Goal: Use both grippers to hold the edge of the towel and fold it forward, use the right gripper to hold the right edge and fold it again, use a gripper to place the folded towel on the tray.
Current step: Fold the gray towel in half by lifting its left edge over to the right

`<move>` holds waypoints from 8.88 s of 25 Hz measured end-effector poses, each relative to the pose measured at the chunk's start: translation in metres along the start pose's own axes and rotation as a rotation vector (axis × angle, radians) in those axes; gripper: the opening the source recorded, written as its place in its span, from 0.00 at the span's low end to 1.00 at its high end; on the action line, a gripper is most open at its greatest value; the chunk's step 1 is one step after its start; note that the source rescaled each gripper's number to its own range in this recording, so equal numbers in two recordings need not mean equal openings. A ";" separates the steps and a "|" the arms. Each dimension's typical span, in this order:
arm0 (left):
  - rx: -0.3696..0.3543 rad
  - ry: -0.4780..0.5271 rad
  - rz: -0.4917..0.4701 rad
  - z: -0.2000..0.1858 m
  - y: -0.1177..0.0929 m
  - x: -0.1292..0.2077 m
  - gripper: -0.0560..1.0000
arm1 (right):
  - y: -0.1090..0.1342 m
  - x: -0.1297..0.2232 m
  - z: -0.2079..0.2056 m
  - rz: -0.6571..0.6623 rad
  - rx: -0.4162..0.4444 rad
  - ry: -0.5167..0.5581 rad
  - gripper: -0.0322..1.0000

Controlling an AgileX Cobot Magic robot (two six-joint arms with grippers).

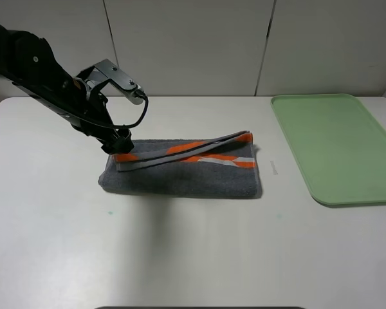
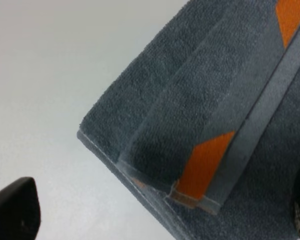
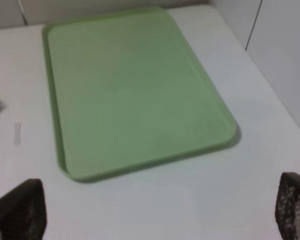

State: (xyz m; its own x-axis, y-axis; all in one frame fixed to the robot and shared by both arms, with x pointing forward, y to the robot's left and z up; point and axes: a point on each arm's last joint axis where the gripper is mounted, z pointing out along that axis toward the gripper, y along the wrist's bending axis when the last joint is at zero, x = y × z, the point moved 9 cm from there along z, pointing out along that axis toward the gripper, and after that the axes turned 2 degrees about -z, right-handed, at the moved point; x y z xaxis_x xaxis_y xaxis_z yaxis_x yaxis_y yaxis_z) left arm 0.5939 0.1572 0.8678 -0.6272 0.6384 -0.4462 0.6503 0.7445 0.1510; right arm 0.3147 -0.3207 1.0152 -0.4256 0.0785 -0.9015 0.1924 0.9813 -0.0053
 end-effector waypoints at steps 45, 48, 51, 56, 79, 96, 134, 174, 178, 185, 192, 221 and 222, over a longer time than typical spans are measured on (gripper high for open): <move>0.035 0.148 0.123 0.042 -0.005 0.035 1.00 | 0.001 0.000 0.000 0.001 -0.007 0.001 1.00; 0.032 0.140 0.130 0.050 -0.005 0.035 1.00 | 0.001 0.000 0.000 0.001 -0.007 0.001 1.00; 0.031 0.137 0.137 0.057 -0.005 0.036 1.00 | 0.001 0.000 0.000 0.001 -0.008 0.001 1.00; 0.023 0.117 0.145 0.064 -0.004 0.034 1.00 | 0.002 0.000 0.000 0.002 -0.009 0.001 1.00; -0.054 -0.010 0.148 0.073 0.018 0.012 1.00 | 0.002 0.000 0.000 0.002 -0.009 0.001 1.00; -0.105 -0.125 -0.029 0.062 0.045 -0.030 1.00 | 0.002 0.000 0.000 0.002 -0.009 0.001 1.00; 0.047 0.193 -0.698 0.052 -0.003 0.012 0.99 | 0.002 0.000 0.000 0.002 -0.009 0.001 1.00; 0.014 0.309 -0.838 0.083 -0.010 0.038 0.45 | 0.002 0.000 0.000 0.002 -0.009 0.001 1.00; 0.014 0.309 -0.838 0.083 -0.010 0.038 0.29 | 0.002 0.000 0.000 0.002 -0.009 0.001 1.00; 0.014 0.309 -0.838 0.083 -0.010 0.038 0.12 | 0.002 0.000 0.000 0.001 -0.009 0.001 1.00; 0.016 0.353 -0.823 0.076 -0.010 0.037 0.12 | 0.002 0.000 0.000 0.001 -0.009 0.001 1.00; -0.092 0.465 -0.603 -0.042 0.015 0.037 0.12 | 0.002 0.000 0.000 0.001 -0.010 0.001 1.00; -0.103 0.475 -0.593 -0.046 0.017 0.039 0.12 | 0.002 0.000 0.000 0.001 -0.010 0.001 1.00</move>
State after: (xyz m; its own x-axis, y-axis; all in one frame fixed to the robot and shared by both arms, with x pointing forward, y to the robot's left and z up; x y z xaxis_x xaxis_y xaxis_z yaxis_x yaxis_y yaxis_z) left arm 0.5608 0.2036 0.8934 -0.9907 0.1244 -0.0548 0.1188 0.9883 0.0961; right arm 0.3152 -0.3190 1.0146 -0.4263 0.0800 -0.9010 0.1844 0.9829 0.0001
